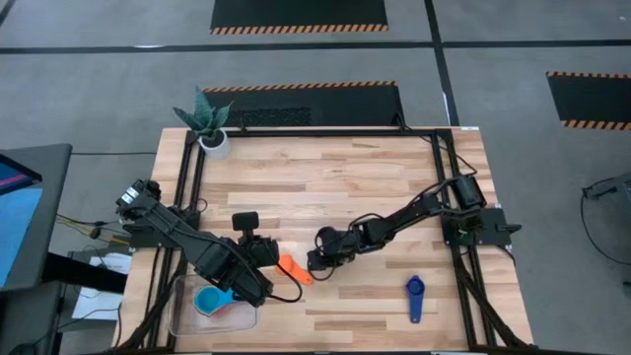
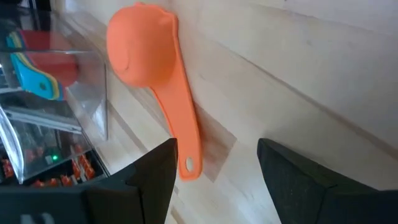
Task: Nest measuring cups in basket
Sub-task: Stack the orange measuring cup on top of the light blue measuring cup in the transparent bin
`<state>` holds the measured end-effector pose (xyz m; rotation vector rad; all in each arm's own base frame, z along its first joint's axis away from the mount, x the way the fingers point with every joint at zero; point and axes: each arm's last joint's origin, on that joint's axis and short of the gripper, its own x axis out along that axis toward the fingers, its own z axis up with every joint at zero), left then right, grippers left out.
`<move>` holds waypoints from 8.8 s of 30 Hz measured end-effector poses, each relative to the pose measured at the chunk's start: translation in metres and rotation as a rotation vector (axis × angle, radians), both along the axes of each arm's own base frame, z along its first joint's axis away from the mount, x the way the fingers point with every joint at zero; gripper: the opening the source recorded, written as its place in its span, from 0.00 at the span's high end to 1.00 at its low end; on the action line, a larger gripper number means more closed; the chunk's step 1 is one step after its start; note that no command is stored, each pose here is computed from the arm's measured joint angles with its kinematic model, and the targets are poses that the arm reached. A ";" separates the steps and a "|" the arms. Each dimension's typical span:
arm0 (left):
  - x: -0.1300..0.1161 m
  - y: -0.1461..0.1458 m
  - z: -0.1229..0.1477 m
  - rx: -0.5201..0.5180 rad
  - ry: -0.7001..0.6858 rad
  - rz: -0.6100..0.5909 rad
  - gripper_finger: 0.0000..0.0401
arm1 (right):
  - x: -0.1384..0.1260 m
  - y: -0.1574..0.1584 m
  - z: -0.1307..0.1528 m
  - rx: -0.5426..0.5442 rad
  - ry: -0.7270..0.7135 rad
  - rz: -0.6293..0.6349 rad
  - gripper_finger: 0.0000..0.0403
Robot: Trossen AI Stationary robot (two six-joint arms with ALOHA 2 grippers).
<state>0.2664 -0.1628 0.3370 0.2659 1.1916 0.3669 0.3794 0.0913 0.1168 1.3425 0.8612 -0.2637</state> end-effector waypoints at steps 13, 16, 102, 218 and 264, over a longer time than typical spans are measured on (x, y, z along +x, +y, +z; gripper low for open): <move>0.000 0.000 0.000 -0.002 0.000 0.002 0.97 | -0.001 0.015 0.003 0.020 -0.048 -0.001 0.37; 0.000 0.000 0.000 -0.003 -0.001 0.003 0.97 | -0.001 0.021 0.005 0.019 -0.066 -0.023 0.37; 0.000 0.000 0.000 0.002 0.008 -0.016 0.97 | 0.068 0.070 -0.001 0.081 -0.100 -0.201 0.38; -0.011 -0.013 0.001 -0.005 0.029 -0.067 0.97 | 0.072 0.120 0.047 -0.380 -0.033 -0.007 0.62; -0.162 0.028 0.034 -0.242 -0.386 -0.018 0.97 | 0.113 0.084 0.145 -1.570 -0.273 0.778 0.69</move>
